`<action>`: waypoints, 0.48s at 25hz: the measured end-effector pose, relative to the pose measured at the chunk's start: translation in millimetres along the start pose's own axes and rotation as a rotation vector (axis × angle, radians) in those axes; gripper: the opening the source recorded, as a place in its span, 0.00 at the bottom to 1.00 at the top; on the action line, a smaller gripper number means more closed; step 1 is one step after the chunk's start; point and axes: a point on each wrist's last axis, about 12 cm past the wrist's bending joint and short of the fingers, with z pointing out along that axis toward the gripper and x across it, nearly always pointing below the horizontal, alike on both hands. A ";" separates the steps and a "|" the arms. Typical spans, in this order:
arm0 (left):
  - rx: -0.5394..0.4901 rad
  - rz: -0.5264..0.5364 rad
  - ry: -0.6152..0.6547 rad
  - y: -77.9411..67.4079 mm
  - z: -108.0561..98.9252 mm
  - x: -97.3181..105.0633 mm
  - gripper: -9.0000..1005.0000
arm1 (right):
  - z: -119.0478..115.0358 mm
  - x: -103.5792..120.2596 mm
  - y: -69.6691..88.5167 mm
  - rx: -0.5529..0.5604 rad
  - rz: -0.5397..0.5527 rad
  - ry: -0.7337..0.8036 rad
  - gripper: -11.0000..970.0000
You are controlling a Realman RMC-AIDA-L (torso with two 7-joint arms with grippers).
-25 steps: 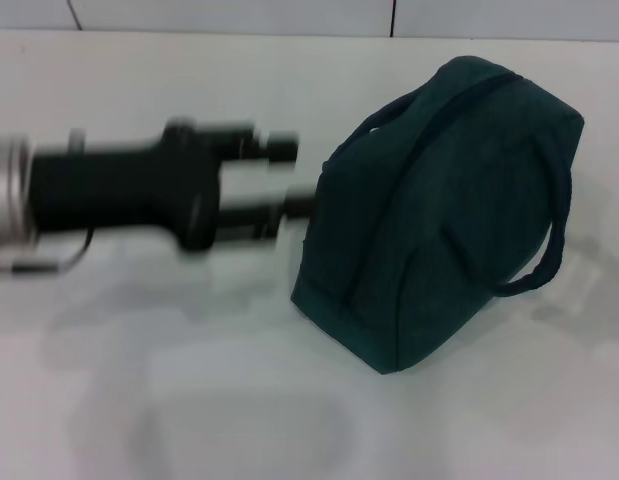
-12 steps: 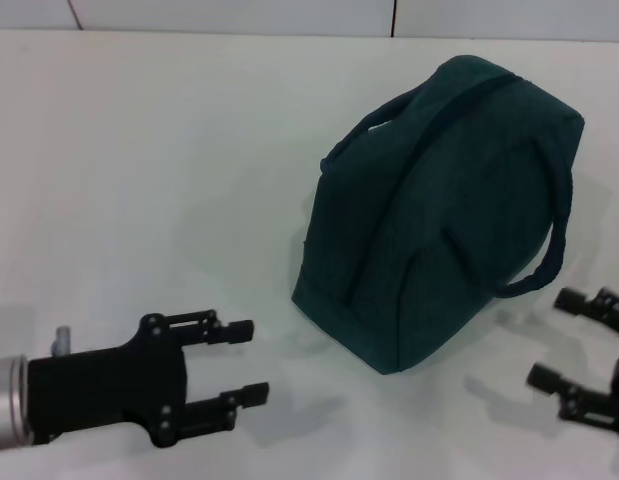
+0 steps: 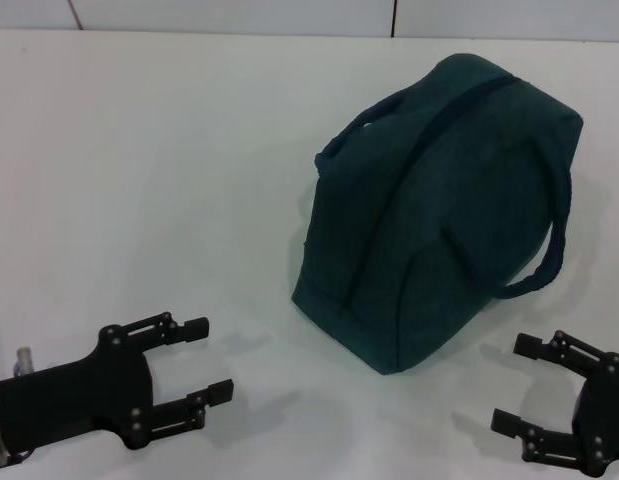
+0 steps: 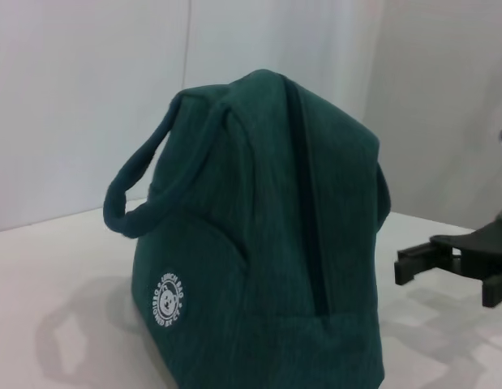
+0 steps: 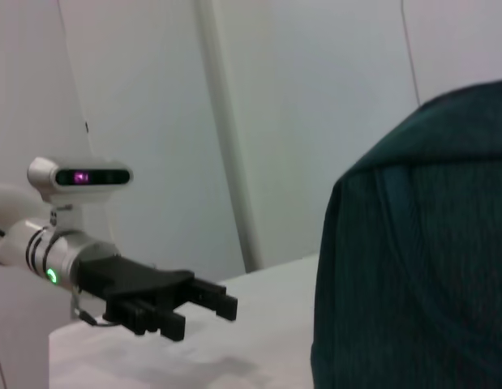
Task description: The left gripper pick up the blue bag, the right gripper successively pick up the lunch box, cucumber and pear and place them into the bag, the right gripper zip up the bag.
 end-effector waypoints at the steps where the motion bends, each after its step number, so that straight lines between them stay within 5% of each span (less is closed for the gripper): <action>1: -0.001 -0.001 0.000 -0.3 -0.5 0.4 0.64 | 0.3 0.5 0.2 -0.001 0.002 0.003 0.90; 4: -0.007 -0.001 -0.002 -1.0 -1.9 0.7 0.71 | 1.9 1.3 0.4 -0.003 0.008 0.006 0.90; 12: -0.023 0.004 -0.033 -0.9 -7.7 -2.3 0.72 | 3.8 3.3 2.6 -0.014 0.017 0.013 0.90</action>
